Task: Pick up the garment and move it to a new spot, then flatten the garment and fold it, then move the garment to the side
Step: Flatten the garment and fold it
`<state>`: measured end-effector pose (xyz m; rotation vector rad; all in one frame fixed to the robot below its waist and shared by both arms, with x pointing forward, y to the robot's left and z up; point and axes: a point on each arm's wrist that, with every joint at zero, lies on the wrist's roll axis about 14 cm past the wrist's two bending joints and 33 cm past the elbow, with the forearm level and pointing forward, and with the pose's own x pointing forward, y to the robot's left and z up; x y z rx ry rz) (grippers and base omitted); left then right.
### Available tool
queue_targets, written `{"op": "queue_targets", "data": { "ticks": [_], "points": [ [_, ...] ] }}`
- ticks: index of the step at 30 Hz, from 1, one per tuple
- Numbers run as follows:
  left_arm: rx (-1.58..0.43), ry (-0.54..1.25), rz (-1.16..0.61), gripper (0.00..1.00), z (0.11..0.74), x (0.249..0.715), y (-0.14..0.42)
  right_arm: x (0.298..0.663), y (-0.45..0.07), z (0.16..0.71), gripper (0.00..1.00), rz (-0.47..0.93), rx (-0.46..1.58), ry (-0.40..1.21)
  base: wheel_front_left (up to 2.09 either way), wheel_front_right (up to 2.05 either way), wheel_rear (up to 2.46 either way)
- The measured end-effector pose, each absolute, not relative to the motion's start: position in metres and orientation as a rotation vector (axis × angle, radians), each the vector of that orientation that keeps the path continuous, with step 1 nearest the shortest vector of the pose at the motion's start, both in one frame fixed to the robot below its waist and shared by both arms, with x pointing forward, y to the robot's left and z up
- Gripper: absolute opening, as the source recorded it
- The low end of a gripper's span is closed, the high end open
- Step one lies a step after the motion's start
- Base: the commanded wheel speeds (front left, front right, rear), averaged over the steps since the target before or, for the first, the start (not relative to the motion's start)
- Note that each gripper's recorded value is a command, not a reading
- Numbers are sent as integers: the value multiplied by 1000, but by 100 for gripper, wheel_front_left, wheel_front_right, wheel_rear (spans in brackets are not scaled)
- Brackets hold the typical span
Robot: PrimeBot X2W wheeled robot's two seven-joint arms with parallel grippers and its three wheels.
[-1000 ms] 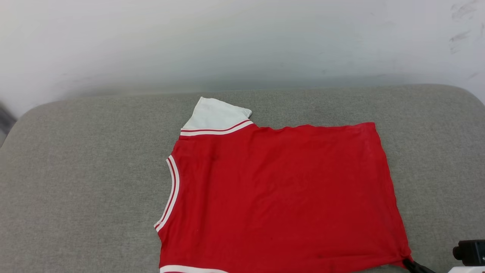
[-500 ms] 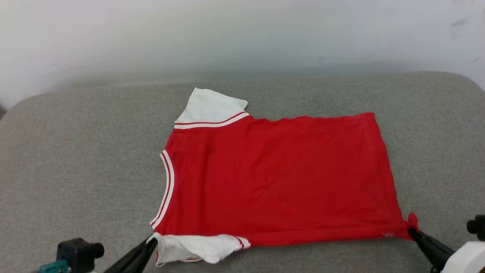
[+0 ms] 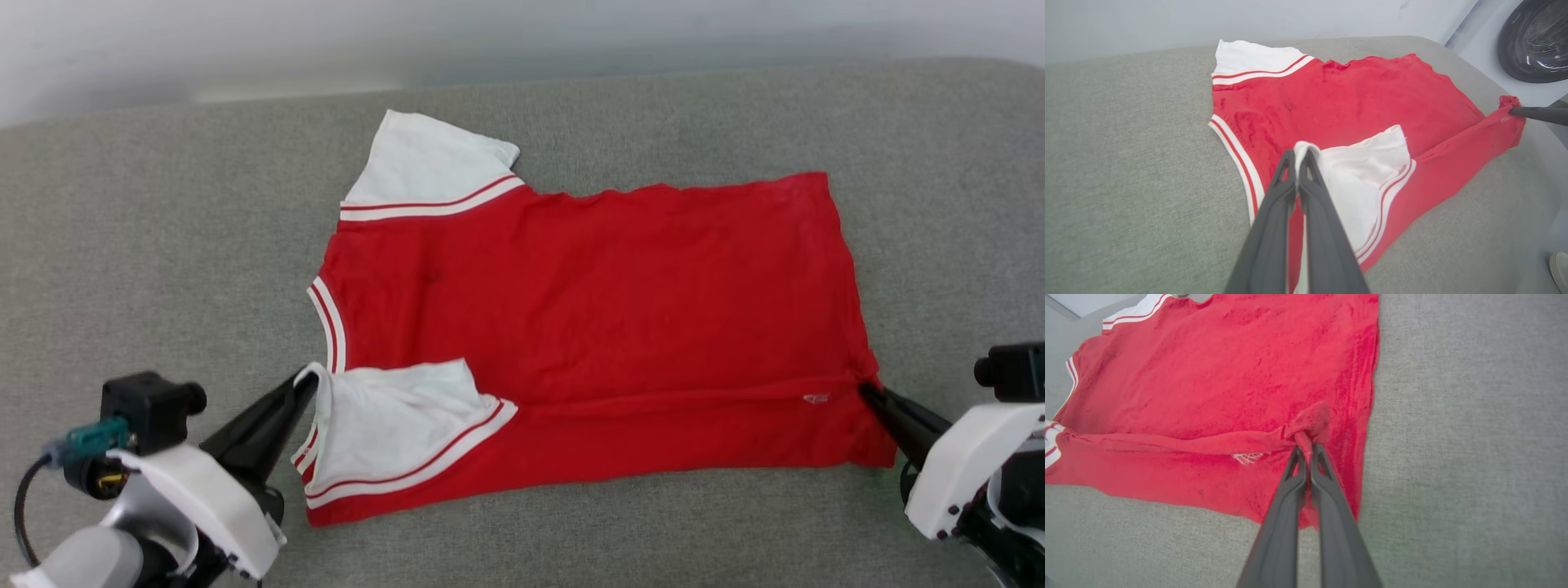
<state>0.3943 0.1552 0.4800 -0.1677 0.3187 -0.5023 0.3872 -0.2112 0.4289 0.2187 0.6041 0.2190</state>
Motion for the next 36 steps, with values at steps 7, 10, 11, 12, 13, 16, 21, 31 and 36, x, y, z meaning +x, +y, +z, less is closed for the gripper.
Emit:
{"op": "queue_targets", "data": {
  "ticks": [7, 10, 11, 12, 13, 16, 21, 31, 36],
  "points": [
    [-143, 382, -476, 0, 451, 424, 159, 405, -216, 405, 0, 194, 176, 673, 0, 0, 0],
    [-153, 391, -471, 0, 443, 432, 156, 408, -214, 396, 0, 196, 172, 697, 0, 0, 0],
    [-156, 398, -467, 0, 440, 434, 156, 408, -213, 393, 0, 197, 171, 704, 0, 0, 0],
    [-136, 416, -449, 59, 431, 437, 159, 411, -213, 390, 42, 199, 154, 709, 0, 0, 0],
    [-121, 415, -448, 100, 429, 438, 159, 412, -212, 389, 100, 202, 144, 707, 0, 0, 0],
    [-130, 405, -428, 100, 427, 441, 157, 414, -212, 391, 100, 208, 113, 691, 0, 0, 0],
    [-122, 356, -359, 100, 432, 445, 165, 414, -211, 401, 100, 223, 52, 656, 0, 0, 0],
    [-59, 342, -201, 100, 445, 426, 191, 393, -224, 420, 100, 171, -56, 674, 0, 0, 0],
    [-77, 404, -156, 100, 444, 399, 190, 371, -222, 420, 100, 123, -44, 743, 0, 0, 0]
  ]
}}
